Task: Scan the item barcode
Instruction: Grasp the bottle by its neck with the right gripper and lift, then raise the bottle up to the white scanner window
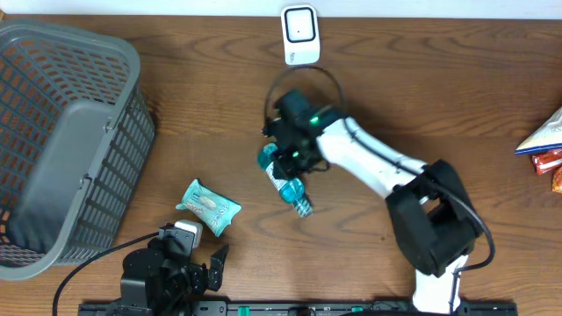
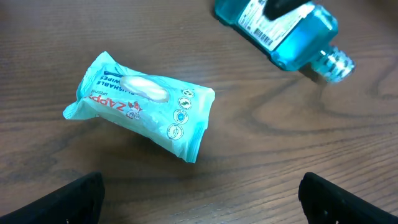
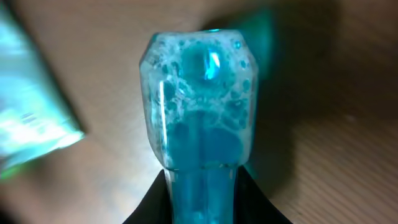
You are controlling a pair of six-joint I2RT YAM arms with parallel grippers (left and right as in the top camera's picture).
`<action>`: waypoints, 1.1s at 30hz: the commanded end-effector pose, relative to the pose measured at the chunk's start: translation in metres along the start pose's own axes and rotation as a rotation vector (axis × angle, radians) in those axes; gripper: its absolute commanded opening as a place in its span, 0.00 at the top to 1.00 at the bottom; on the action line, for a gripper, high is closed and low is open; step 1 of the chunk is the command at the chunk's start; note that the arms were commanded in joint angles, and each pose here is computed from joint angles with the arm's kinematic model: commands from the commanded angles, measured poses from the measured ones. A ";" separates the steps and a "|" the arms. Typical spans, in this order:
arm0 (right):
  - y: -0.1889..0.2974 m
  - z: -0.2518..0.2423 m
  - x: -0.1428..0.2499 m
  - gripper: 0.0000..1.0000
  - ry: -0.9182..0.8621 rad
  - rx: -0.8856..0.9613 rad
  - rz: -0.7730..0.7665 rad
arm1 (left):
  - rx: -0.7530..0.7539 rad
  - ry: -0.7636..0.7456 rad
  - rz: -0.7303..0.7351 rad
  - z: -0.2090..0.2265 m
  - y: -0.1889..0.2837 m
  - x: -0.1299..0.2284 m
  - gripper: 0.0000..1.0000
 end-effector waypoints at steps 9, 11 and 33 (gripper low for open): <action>0.058 0.010 -0.006 0.99 0.095 -0.615 -0.043 | 0.006 0.003 0.005 -0.001 0.001 0.002 0.01; 0.069 0.015 -0.006 0.99 0.107 -0.737 -0.055 | 0.006 0.003 0.006 -0.001 0.001 0.002 0.01; 0.110 -0.025 -0.079 0.99 0.205 -0.722 -0.455 | 0.006 0.003 0.005 -0.001 0.001 0.002 0.01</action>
Point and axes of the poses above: each gripper's point midway between its finger pads, its own y axis back along the fingers, its own z axis along the line the jaws close on, x = y × z, the point moved 5 cm from there along y, back along the fingers, and after that the axes turned 11 degrees about -y, right-handed, at the moved point
